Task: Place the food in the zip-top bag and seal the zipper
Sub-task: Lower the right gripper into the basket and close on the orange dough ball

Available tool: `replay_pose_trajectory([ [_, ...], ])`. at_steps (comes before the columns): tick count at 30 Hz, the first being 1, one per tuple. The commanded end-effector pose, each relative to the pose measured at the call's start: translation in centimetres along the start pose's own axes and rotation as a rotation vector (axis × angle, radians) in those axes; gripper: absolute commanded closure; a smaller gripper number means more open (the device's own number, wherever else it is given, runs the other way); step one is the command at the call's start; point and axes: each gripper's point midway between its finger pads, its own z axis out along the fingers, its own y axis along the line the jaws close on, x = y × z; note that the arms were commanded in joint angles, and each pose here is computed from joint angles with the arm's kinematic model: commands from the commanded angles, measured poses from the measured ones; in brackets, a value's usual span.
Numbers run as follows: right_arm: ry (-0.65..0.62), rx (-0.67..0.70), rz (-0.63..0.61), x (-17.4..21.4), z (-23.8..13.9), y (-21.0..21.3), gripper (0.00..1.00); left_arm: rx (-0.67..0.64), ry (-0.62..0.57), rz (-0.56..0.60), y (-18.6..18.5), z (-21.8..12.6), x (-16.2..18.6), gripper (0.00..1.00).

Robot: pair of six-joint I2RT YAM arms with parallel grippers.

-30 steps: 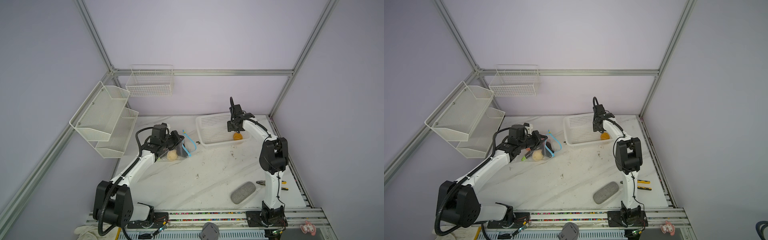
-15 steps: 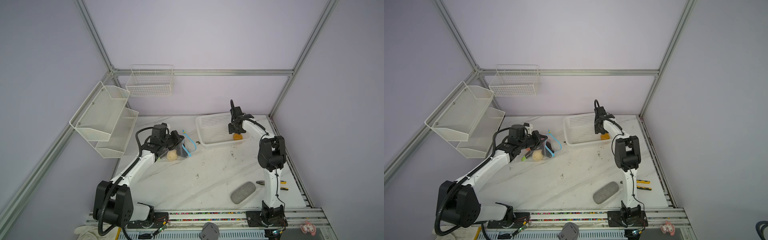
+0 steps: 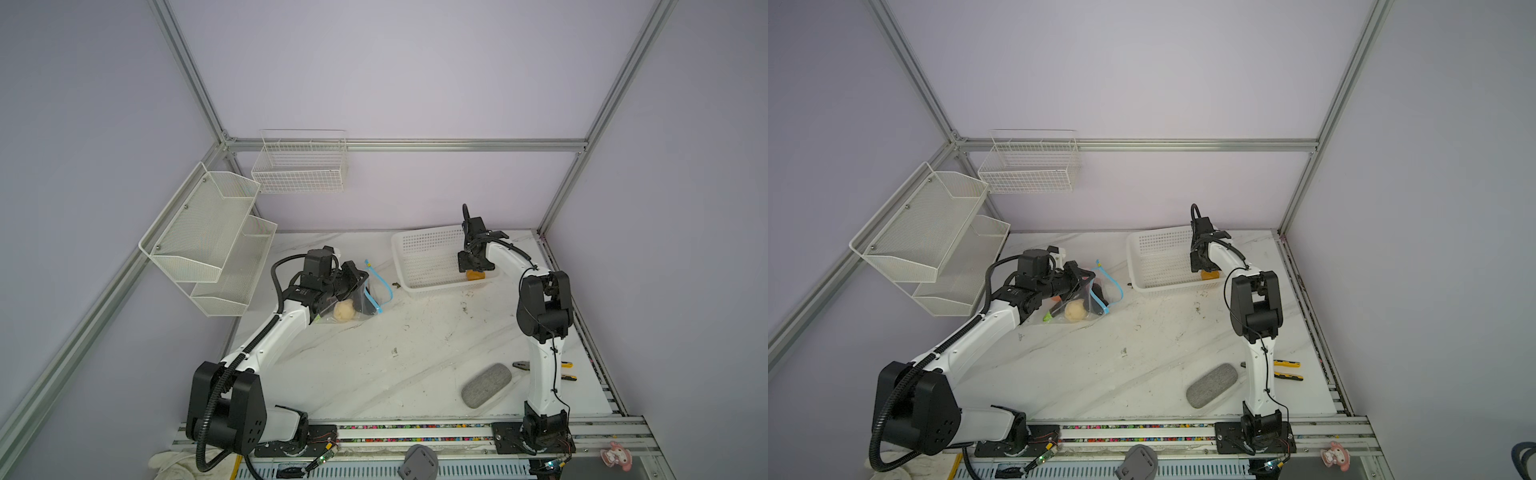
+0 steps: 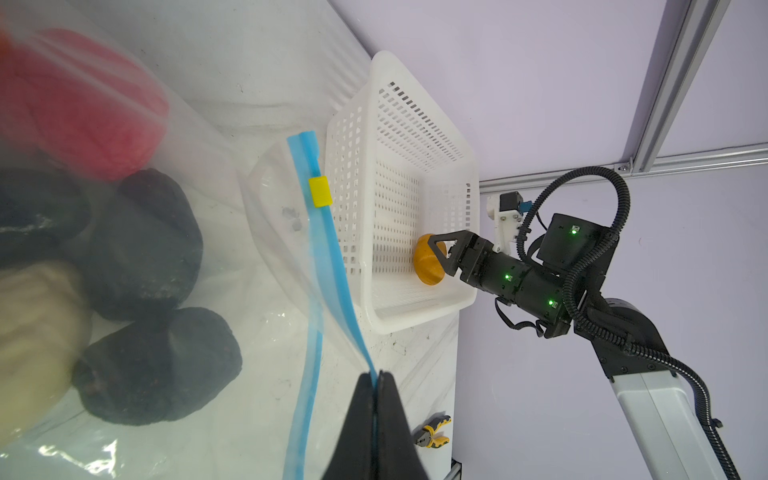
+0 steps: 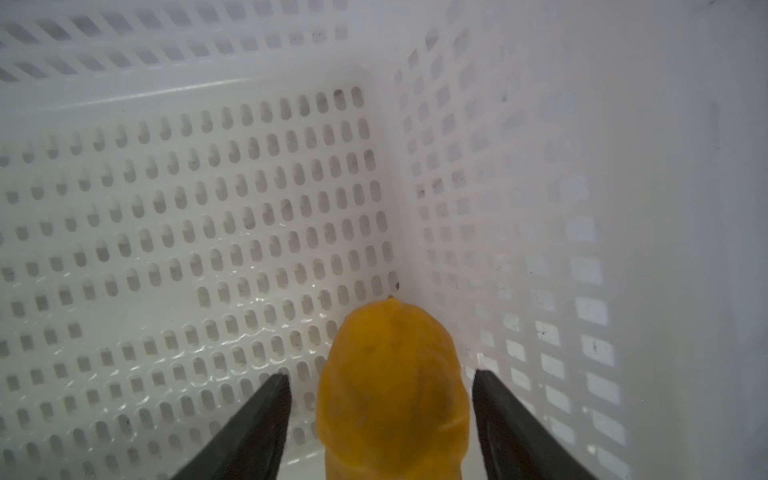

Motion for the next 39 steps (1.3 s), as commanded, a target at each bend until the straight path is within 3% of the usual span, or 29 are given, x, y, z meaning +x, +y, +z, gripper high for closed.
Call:
replay_pose_trajectory([
  [1,0.062,0.014,-0.011,1.7,1.3,-0.3,0.25,0.074,-0.033,0.046,-3.0,-0.8,-1.4,1.0],
  [11,0.087,0.044,-0.017,2.4,2.3,-0.6,0.15,0.072,-0.034,0.045,-2.9,-0.7,-1.4,1.0],
  [23,0.099,0.039,-0.019,2.5,2.7,-0.4,0.14,0.071,-0.032,0.043,-2.9,-0.6,-1.4,1.0],
  [39,0.092,-0.021,-0.011,2.1,2.2,0.5,0.26,0.069,-0.027,0.045,-2.9,-0.4,-1.1,1.0],
])
